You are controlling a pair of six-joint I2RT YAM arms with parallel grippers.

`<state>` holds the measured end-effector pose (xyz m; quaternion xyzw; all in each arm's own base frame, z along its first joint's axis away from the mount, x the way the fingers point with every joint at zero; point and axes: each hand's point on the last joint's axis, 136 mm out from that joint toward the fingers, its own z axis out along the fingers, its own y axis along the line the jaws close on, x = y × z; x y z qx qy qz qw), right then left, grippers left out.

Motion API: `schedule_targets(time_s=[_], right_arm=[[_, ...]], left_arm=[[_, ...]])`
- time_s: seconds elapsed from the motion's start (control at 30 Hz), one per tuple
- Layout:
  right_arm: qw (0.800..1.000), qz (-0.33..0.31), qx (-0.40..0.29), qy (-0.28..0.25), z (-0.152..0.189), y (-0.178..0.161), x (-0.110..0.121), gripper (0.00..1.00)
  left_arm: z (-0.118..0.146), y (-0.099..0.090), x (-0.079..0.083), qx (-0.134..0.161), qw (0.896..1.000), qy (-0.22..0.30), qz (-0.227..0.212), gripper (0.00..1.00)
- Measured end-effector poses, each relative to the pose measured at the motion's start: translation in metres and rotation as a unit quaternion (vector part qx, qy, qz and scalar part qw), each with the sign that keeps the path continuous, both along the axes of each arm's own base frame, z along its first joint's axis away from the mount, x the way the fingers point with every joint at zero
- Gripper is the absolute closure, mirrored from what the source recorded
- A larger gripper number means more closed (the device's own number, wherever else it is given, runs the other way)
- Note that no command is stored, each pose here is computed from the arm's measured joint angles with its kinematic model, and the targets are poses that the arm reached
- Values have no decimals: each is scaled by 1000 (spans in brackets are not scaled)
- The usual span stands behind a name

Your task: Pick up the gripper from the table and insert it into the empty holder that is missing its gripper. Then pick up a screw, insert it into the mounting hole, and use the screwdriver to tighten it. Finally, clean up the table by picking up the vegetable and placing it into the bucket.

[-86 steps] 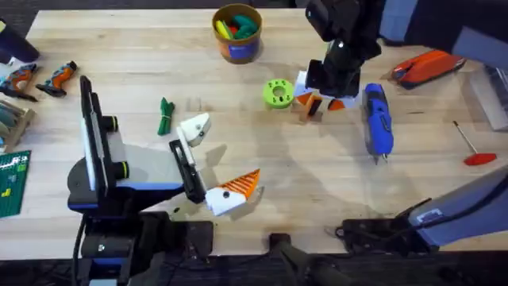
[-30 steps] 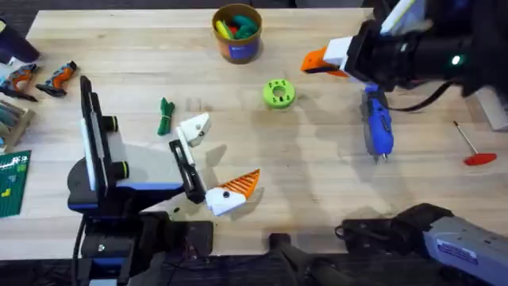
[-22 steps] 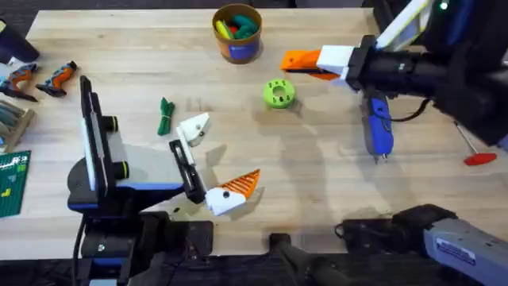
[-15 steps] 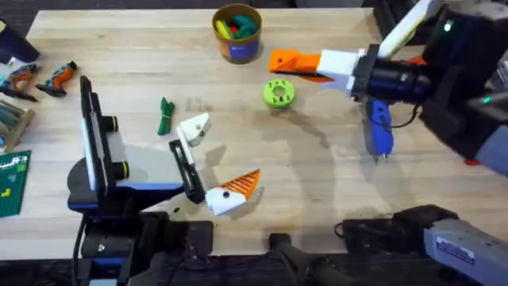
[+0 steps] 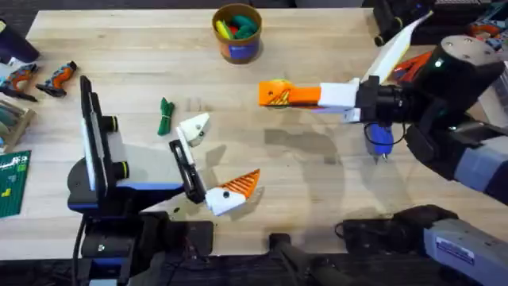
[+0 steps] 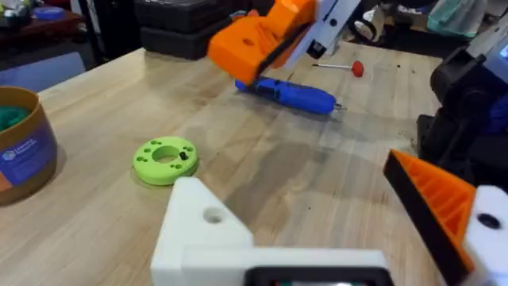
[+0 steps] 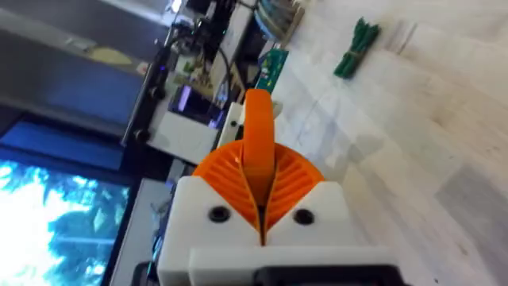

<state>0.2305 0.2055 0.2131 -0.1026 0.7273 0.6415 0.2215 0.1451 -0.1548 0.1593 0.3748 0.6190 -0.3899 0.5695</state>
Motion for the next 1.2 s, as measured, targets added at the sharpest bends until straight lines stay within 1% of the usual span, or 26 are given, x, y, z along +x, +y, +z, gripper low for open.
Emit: schedule_targets(time_s=[0.13,0.23,0.43,0.67,0.9,0.97,1.13,1.2], right_arm=[[999,35,7,1,2,2,-12,988],[999,52,10,9,0,3,-16,988],[995,78,17,51,-17,6,-11,988],[991,115,32,61,-26,14,-6,988],[978,162,29,131,-51,37,-18,989],[975,177,30,131,-51,44,-21,989],[973,202,40,101,-37,56,-23,989],[971,204,41,113,-34,58,-21,989]], left_arm=[[0,0,0,0,1000,0,0,15],[0,0,0,0,1000,0,0,15],[0,0,0,0,1000,0,0,15],[0,0,0,0,1000,0,0,15],[0,0,0,0,1000,0,0,15],[0,0,0,0,1000,0,0,15],[0,0,0,0,1000,0,0,15],[0,0,0,0,1000,0,0,15]])
